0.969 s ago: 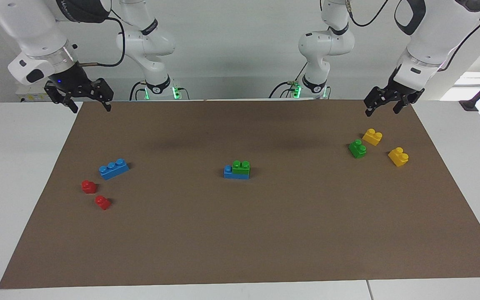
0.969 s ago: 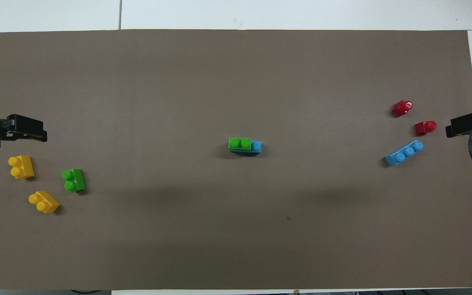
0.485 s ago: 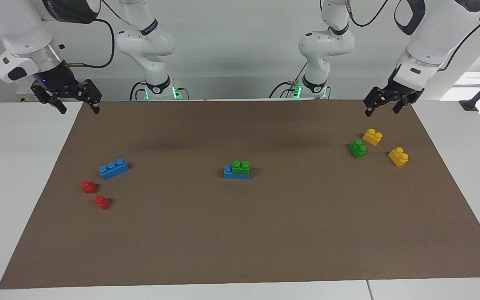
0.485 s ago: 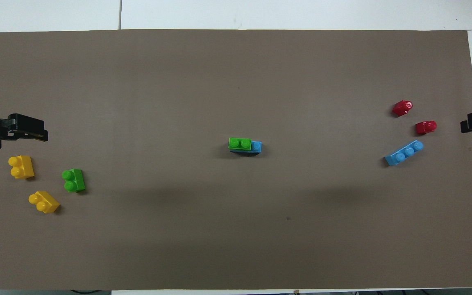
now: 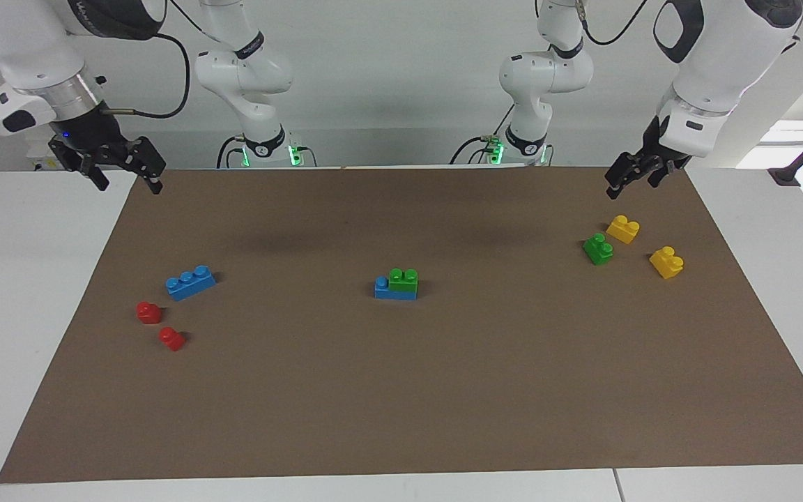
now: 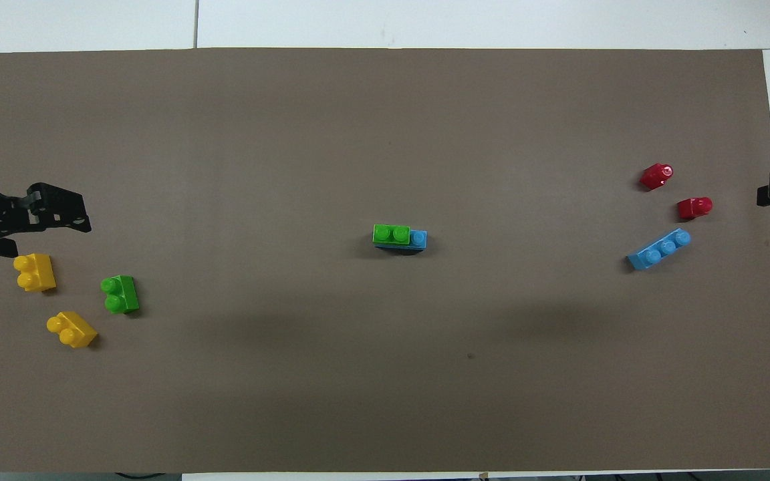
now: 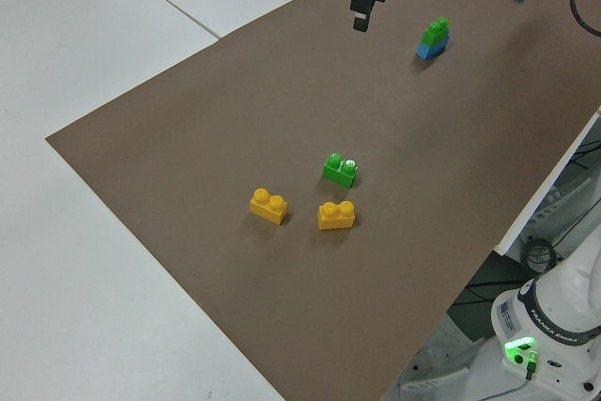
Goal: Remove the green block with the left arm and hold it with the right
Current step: 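Move the left gripper toward the green block while the right gripper approaches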
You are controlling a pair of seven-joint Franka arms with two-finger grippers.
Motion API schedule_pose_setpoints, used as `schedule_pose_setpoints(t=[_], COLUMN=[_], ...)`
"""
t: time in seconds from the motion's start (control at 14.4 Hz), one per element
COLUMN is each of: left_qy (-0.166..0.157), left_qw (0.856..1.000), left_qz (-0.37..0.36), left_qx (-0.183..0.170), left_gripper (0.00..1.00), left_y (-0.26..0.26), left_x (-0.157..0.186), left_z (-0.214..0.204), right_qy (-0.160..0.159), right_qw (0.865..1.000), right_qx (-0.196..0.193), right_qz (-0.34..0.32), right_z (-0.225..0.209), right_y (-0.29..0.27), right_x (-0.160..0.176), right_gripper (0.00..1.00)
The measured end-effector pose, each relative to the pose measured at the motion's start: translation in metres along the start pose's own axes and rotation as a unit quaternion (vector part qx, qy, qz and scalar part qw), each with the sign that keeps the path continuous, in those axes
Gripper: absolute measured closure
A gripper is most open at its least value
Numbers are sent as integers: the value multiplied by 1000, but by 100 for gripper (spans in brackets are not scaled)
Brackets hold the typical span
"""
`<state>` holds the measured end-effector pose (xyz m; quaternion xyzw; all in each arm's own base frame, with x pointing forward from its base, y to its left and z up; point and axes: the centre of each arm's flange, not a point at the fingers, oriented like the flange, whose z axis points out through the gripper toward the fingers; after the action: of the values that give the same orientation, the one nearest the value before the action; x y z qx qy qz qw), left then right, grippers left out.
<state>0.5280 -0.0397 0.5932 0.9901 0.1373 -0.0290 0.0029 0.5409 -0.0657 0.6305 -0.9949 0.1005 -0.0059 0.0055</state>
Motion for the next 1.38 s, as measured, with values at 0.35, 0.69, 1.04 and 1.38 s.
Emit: schedule_pose_setpoints(t=[0.35, 0.69, 1.04, 1.38], left_qy=[-3, 13, 9, 6], left_qw=[996, 983, 956, 916], left_qz=[-87, -185, -292, -399], left_qx=[4, -11, -32, -47], left_gripper=[0, 0, 0, 0], left_y=[24, 66, 91, 109], left_x=[-17, -32, -43, -51], left_z=[7, 8, 9, 15], right_qy=[-12, -71, -153, -207], right_qw=[990, 941, 850, 792], right_qx=[-1, 42, 127, 165], right_qz=[143, 328, 488, 550], right_z=[11, 39, 64, 112], right_y=[-11, -42, -68, -110], right_x=[-3, -18, -21, -20], right_gripper=[0, 0, 0, 0])
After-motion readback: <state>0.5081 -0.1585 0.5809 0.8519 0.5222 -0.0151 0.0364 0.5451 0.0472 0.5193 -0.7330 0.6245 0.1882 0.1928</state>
